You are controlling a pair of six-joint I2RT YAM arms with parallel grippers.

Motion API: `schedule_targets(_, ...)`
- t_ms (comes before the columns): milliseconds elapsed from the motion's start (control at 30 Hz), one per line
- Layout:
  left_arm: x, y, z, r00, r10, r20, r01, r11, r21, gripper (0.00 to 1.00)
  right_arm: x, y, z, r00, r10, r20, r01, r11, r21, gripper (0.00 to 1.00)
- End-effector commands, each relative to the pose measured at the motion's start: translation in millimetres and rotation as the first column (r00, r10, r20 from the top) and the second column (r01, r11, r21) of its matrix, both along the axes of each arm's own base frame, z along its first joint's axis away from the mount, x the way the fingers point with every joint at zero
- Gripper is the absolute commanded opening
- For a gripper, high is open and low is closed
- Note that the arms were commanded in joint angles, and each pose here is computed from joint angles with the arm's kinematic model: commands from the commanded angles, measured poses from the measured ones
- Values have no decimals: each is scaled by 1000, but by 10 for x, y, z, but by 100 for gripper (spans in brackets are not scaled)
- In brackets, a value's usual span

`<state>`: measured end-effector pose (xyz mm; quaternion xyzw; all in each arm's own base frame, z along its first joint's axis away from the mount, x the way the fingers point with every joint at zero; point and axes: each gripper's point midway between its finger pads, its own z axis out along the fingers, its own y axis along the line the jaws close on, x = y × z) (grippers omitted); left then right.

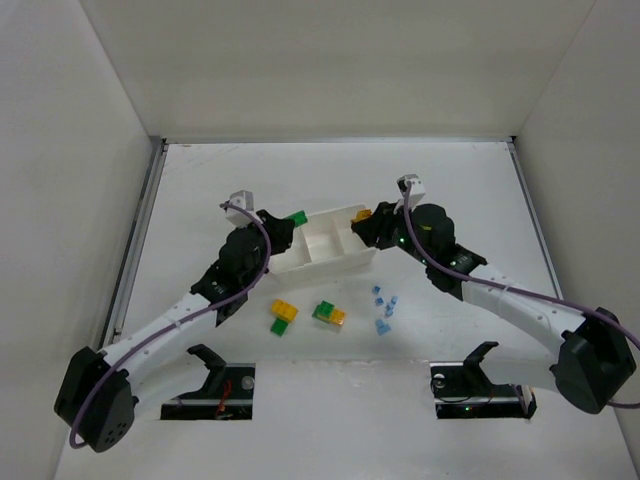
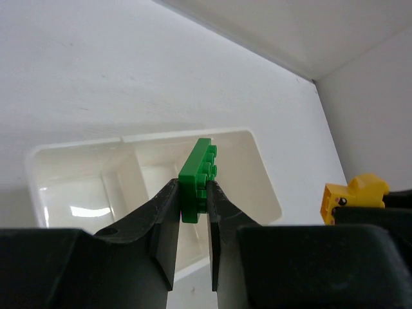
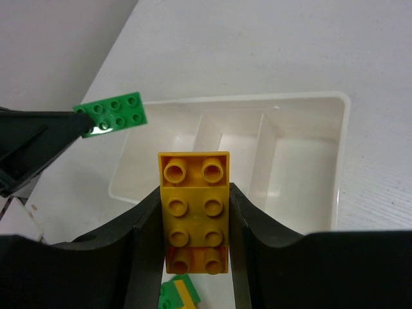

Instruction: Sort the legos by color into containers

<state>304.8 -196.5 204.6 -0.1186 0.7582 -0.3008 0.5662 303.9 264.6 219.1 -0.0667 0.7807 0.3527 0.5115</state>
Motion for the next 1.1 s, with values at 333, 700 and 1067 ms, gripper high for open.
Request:
schedule_targets(333,89,378,-291,992,113,-58,-108,990,89,5,65,70,157,998,3,55,-5,999,37,19)
schedule_targets(700,106,370,-425,989,121,-88,-110,987,117,10,52,119,129,999,16,49,-17,999,30,19)
schedule_targets(1067,94,365,-388,990,117,-80,-108,988,111,25,42,162,120,998,28,47,-30,999,30,19)
